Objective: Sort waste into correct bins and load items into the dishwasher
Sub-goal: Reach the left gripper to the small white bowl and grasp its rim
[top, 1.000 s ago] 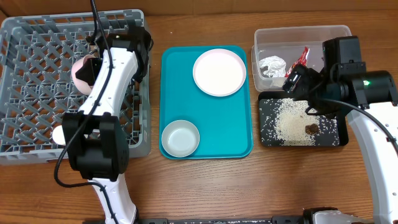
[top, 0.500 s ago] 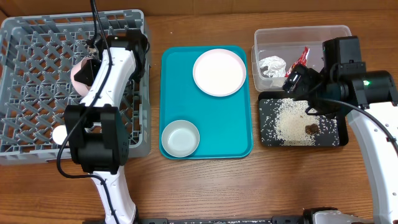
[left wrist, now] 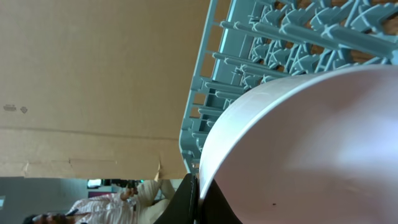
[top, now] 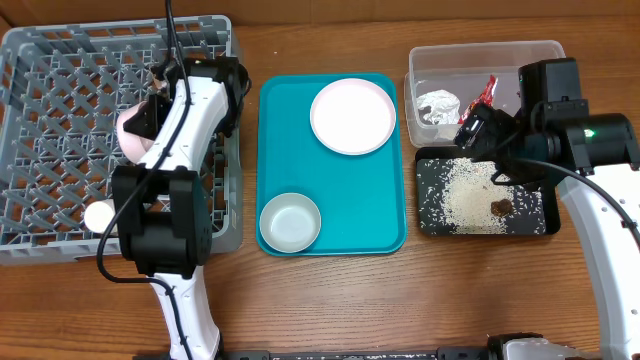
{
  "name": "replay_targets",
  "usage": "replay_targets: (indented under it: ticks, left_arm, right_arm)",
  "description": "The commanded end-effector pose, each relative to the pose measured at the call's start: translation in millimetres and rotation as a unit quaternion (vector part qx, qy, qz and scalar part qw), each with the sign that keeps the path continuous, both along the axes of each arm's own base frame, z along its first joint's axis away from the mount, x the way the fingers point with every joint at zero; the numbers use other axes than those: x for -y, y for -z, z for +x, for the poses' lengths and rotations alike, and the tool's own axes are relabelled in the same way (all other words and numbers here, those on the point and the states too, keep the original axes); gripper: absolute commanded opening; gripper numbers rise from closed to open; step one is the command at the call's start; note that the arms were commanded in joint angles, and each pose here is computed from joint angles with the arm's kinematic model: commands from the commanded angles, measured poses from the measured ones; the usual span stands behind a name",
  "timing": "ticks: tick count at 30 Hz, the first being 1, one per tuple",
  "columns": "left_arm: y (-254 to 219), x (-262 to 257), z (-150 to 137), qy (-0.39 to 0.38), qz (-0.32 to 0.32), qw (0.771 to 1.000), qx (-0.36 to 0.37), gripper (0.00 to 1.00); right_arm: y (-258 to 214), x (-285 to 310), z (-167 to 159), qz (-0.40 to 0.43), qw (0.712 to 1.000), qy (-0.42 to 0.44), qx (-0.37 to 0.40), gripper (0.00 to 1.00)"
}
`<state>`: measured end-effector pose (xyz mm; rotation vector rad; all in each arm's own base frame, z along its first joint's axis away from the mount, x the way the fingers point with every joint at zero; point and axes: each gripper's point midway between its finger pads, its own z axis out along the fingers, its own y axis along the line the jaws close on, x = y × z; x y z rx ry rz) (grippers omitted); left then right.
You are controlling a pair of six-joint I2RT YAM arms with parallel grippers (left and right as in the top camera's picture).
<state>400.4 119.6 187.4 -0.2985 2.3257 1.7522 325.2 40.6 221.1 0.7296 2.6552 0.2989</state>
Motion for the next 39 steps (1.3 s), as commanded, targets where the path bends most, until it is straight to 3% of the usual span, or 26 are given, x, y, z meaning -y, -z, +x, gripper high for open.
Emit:
replay_targets:
  ticks: [1, 7, 12, 18, 24, 30, 31, 33, 37, 39]
  left_arm:
    - [5.3, 12.8, 5.1, 0.016, 0.002, 1.0, -0.004, 0.04]
    - [12.1, 31.1, 9.8, 0.032, -0.018, 0.999, 0.004, 0.04]
    - [13.9, 45.9, 12.0, 0.048, -0.023, 0.999, 0.002, 0.22]
    - [29.4, 59.5, 8.6, 0.047, -0.071, 0.996, -0.006, 0.26]
    - [43.1, 65.9, 3.9, 0.037, -0.115, 0.993, -0.014, 0.51]
    - [24.3, 74.3, 7.4, 0.034, -0.162, 0.986, 0.019, 0.61]
    - [15.5, 78.1, 8.3, 0.034, -0.183, 0.982, 0.032, 0.65]
    - [1.7, 88.8, 10.1, 0.046, -0.232, 0.971, 0.044, 1.0]
    - [-30.9, 122.7, 10.1, 0.101, -0.359, 0.926, 0.059, 1.0]
    - [-46.8, 144.7, 7.0, 0.134, -0.427, 0.892, 0.065, 1.0]
  right_arm:
    - [-4.9, 0.3, 2.9, -0.001, 1.0, 0.002, 0.009, 1.0]
    - [-4.9, 0.3, 2.8, -0.001, 1.0, 0.002, 0.009, 1.0]
    - [-4.9, 0.3, 2.8, -0.001, 1.0, 0.002, 0.009, 1.0]
    - [-4.9, 0.3, 2.8, -0.001, 1.0, 0.002, 0.009, 1.0]
    - [-4.9, -0.3, 2.7, 0.001, 1.0, 0.001, 0.009, 1.0]
    - [-4.9, -0.3, 2.7, 0.001, 1.0, 0.001, 0.009, 1.0]
    - [-4.8, -0.3, 2.6, 0.001, 1.0, 0.001, 0.008, 1.0]
    - [-4.8, -0.3, 2.5, 0.001, 1.0, 0.001, 0.008, 1.0]
    - [-4.3, -0.1, 1.4, 0.0, 1.0, 0.001, 0.006, 1.0]
    - [-3.9, 0.0, 0.5, 0.0, 1.0, 0.001, 0.004, 1.0]
